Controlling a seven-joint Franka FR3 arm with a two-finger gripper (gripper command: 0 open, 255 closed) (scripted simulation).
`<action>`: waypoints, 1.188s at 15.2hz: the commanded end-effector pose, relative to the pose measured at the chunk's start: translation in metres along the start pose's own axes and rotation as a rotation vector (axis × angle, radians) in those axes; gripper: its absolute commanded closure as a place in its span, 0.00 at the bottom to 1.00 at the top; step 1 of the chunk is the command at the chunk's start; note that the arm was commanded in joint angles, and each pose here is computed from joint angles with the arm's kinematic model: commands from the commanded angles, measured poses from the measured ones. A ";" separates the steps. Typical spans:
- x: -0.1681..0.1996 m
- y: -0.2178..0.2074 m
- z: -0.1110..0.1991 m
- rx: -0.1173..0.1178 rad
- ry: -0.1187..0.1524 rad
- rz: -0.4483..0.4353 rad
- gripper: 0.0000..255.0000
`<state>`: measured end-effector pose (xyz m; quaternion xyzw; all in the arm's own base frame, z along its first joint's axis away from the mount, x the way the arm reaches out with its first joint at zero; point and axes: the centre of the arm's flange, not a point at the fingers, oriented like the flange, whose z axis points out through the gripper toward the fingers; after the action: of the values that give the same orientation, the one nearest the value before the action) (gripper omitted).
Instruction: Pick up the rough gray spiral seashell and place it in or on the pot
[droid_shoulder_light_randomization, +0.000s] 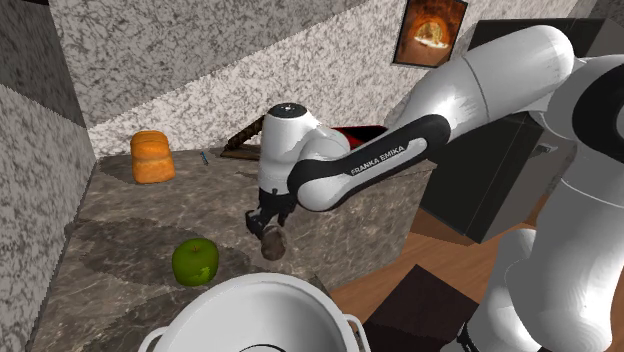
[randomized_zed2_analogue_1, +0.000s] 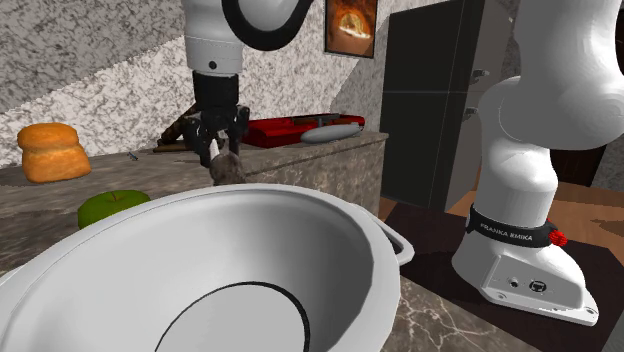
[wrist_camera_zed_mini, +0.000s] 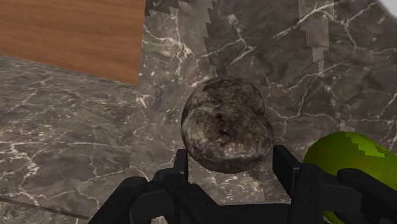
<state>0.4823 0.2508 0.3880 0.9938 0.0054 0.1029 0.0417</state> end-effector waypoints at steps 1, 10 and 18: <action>0.002 0.001 -0.011 0.000 0.000 0.000 1.00; 0.012 0.005 -0.058 0.000 0.000 0.000 1.00; 0.020 0.008 -0.096 0.000 0.000 0.000 1.00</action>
<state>0.4817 0.2509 0.4825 0.9938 0.0055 0.1028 0.0417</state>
